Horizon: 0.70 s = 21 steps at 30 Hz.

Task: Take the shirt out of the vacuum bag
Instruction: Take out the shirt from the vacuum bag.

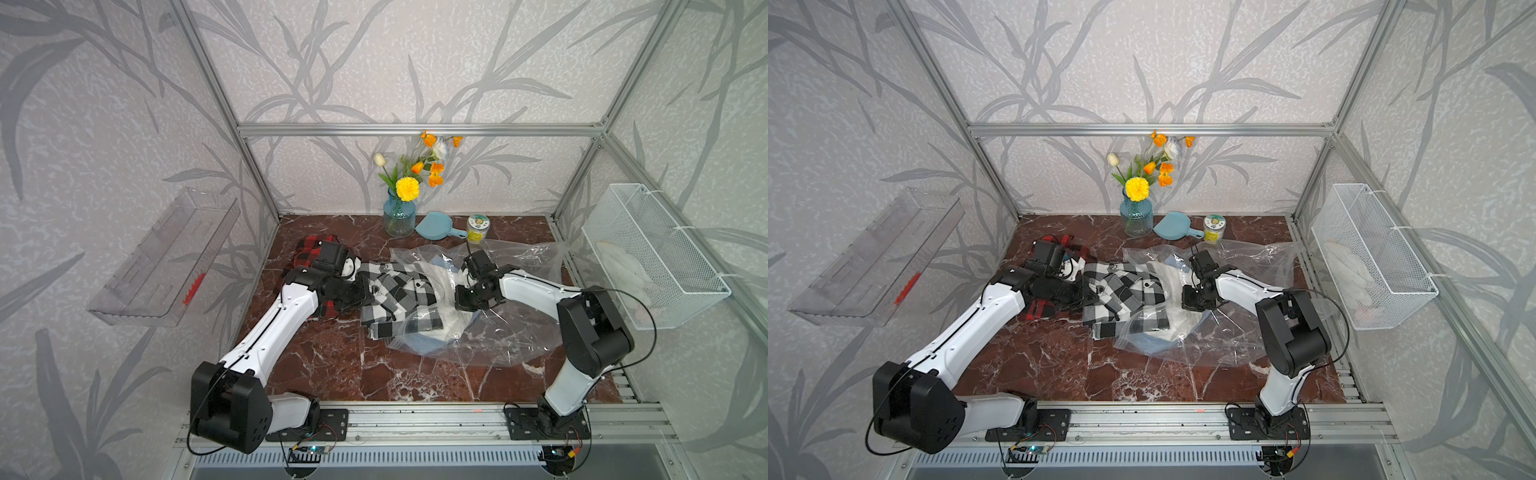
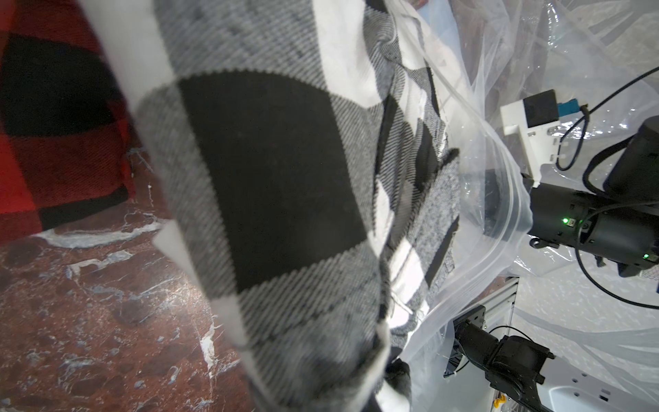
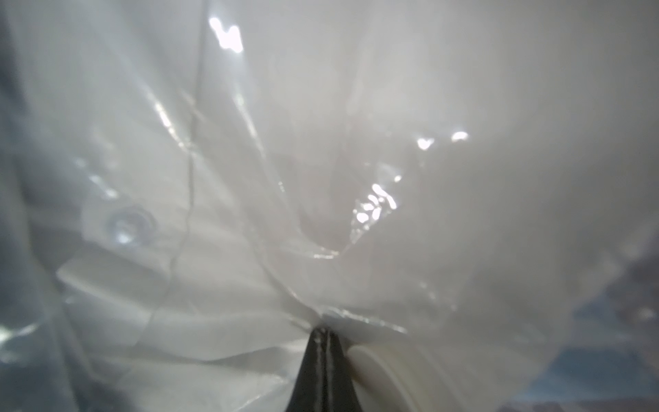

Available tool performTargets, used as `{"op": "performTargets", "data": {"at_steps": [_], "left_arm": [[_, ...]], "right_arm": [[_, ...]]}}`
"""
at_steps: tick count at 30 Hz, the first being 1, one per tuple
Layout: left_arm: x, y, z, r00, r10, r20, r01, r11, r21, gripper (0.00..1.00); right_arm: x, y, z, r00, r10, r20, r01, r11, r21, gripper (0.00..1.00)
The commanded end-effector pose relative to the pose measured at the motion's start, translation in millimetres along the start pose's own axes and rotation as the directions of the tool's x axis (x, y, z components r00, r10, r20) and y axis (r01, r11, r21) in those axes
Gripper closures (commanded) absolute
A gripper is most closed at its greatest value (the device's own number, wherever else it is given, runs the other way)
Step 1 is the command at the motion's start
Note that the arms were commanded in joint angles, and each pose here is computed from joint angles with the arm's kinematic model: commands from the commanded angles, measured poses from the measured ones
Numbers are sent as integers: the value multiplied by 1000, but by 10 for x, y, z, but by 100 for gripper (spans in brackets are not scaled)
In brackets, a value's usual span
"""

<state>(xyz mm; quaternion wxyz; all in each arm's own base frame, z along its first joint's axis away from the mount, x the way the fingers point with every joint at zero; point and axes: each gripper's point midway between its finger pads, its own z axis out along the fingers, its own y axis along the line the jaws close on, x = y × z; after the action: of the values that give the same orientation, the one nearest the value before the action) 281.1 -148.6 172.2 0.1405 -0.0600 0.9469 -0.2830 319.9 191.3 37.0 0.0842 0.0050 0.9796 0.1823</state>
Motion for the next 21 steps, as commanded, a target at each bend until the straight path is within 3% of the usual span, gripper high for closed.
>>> {"op": "performTargets", "data": {"at_steps": [1, 7, 15, 17, 21], "left_arm": [[-186, -55, -288, 995, 13, 99, -12, 1000, -10, 100], [-324, -65, -526, 989, 54, 138, -48, 998, -47, 100], [-144, 383, -275, 997, -54, 54, 60, 991, -118, 97], [-98, 474, -189, 995, -88, 42, 93, 988, -122, 88], [-3, 601, -14, 993, -120, -5, 118, 984, -135, 55]], "right_arm": [[216, -496, 145, 996, 54, -76, -38, 980, 196, 100], [191, -487, 122, 996, 46, -72, -31, 980, 197, 100], [183, -473, 133, 996, 40, -79, -25, 982, 190, 100], [187, -476, 134, 996, 38, -82, -21, 981, 191, 100], [174, -464, 144, 996, 34, -85, -18, 982, 187, 100]]}}
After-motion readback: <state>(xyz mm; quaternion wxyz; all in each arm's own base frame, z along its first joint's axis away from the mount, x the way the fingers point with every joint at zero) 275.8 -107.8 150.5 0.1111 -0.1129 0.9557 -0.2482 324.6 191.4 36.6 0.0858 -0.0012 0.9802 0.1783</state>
